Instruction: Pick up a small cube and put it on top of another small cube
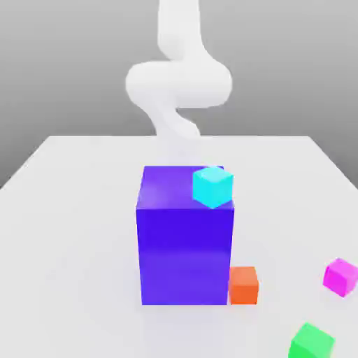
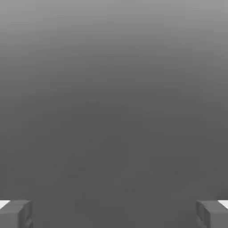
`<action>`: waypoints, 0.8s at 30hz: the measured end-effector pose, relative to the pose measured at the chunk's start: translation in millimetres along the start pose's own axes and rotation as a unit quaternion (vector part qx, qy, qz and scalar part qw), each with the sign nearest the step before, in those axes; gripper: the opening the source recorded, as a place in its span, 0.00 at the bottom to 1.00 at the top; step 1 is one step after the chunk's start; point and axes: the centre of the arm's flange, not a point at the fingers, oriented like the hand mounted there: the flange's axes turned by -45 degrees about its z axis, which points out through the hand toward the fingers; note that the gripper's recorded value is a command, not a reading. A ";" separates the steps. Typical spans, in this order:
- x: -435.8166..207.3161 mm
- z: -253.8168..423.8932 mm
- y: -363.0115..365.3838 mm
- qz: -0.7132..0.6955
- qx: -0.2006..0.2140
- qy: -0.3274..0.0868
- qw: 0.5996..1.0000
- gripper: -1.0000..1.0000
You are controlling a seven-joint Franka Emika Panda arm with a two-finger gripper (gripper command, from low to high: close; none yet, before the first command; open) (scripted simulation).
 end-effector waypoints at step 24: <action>-312.9 332.5 -284.8 -0.263 0.102 -0.326 0.902 0.50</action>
